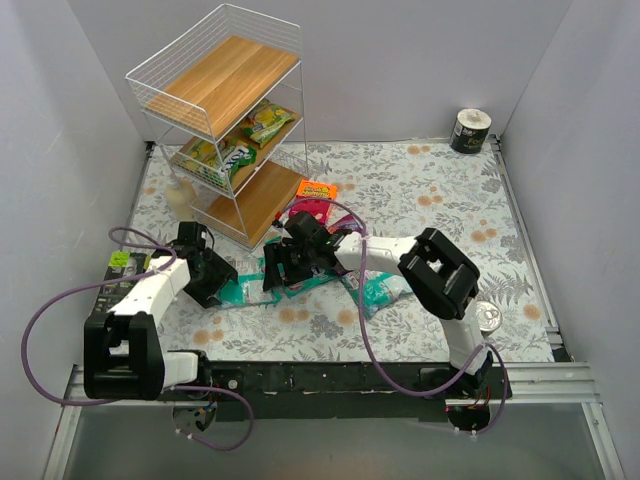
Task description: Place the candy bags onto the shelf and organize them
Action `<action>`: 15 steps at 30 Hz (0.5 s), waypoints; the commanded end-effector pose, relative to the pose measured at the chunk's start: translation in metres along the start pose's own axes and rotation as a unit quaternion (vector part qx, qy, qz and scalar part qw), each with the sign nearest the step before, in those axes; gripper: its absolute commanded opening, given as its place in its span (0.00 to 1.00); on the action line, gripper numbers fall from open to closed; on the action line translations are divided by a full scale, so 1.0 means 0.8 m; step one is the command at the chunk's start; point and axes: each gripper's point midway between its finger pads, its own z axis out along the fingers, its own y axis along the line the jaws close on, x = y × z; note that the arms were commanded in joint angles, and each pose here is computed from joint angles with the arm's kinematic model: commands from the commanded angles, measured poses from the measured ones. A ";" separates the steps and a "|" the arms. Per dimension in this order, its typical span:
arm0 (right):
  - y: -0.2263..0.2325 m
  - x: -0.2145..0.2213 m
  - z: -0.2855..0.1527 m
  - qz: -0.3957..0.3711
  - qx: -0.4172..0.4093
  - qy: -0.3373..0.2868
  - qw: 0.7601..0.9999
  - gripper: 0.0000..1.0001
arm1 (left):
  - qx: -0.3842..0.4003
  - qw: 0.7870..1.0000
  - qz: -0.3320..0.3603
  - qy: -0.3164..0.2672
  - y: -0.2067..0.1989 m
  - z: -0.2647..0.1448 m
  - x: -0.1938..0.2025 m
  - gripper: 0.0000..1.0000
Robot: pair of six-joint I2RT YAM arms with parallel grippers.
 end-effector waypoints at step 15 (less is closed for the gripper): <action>0.017 -0.010 0.051 0.054 -0.062 0.019 0.996 0.53 | 0.004 0.998 -0.006 0.064 0.011 0.026 0.031 0.41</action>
